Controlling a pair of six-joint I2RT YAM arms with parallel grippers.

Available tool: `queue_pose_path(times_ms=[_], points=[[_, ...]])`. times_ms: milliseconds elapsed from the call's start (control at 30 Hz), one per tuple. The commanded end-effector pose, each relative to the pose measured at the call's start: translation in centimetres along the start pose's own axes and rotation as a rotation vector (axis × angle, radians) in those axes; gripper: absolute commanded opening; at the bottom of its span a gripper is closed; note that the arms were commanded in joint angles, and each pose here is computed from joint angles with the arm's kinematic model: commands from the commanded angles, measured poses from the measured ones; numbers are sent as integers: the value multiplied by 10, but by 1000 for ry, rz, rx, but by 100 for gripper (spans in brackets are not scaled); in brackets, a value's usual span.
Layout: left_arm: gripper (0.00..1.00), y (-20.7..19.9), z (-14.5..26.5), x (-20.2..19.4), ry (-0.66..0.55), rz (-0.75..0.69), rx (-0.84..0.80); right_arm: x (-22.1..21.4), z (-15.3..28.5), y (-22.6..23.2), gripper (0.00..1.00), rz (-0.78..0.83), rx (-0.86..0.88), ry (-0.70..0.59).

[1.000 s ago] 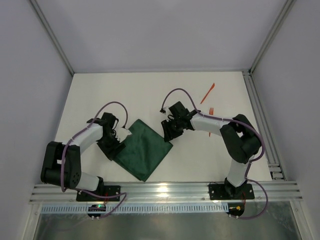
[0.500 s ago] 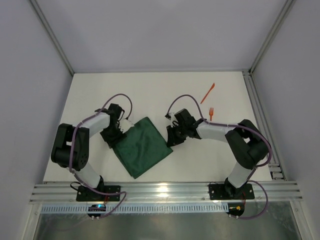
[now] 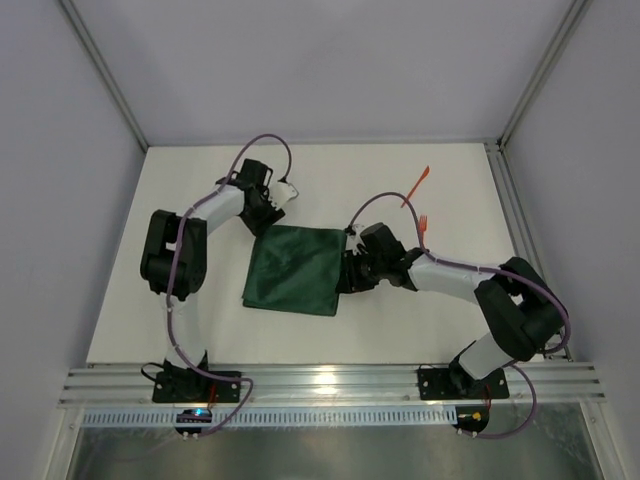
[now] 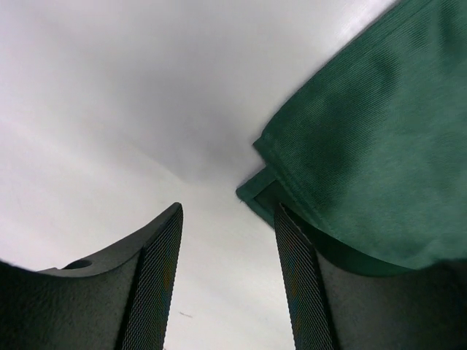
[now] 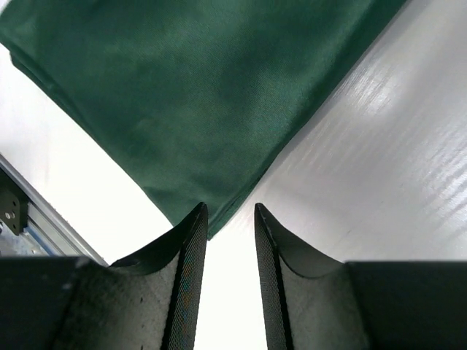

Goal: Fold the napkin into a case and place the utensils inside
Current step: Move the lower triangle-folded napkin to the center of the board.

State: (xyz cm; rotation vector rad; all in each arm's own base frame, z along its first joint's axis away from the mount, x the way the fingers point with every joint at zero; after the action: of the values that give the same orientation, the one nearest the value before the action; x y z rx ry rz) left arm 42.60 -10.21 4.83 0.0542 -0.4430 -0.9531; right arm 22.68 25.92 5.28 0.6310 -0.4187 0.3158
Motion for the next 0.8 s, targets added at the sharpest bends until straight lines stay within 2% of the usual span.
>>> queue_pose_path(times_ms=[0,67,100,133,167,200,233,400,533,767], points=[[56,1,32,31,-121,8,-50,22,16,8,36,-11,-20,-110],[57,-4,54,23,-144,24,-75,23,21,8,37,-6,-31,-115],[59,-11,87,27,-208,5,-90,20,22,5,37,-13,-46,-106],[61,-19,101,22,-222,-15,-106,19,23,5,37,-14,-48,-106],[63,-37,106,7,-211,-36,-155,15,23,4,37,-22,-49,-101],[65,-46,129,3,-243,-68,-153,14,22,6,37,-34,-43,-102],[66,-61,134,-13,-212,-100,-197,9,20,5,37,-44,-47,-94],[62,-122,126,-81,-62,-96,-347,0,10,10,37,-91,-27,-91],[63,-142,116,-92,-69,-28,-382,-12,1,16,37,-108,0,-75],[59,-146,91,-93,-23,73,-405,-25,-9,22,37,-91,6,-46]])
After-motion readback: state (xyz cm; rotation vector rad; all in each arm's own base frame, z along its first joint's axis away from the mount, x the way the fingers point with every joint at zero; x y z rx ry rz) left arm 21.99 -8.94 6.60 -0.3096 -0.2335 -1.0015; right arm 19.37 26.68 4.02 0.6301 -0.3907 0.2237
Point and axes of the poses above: each gripper's point midway between its finger pads, its own z axis back along the fingers, its own y axis along the line the jaws close on, x = y × z, the point moved 2 cm from there along z, back along the fingers
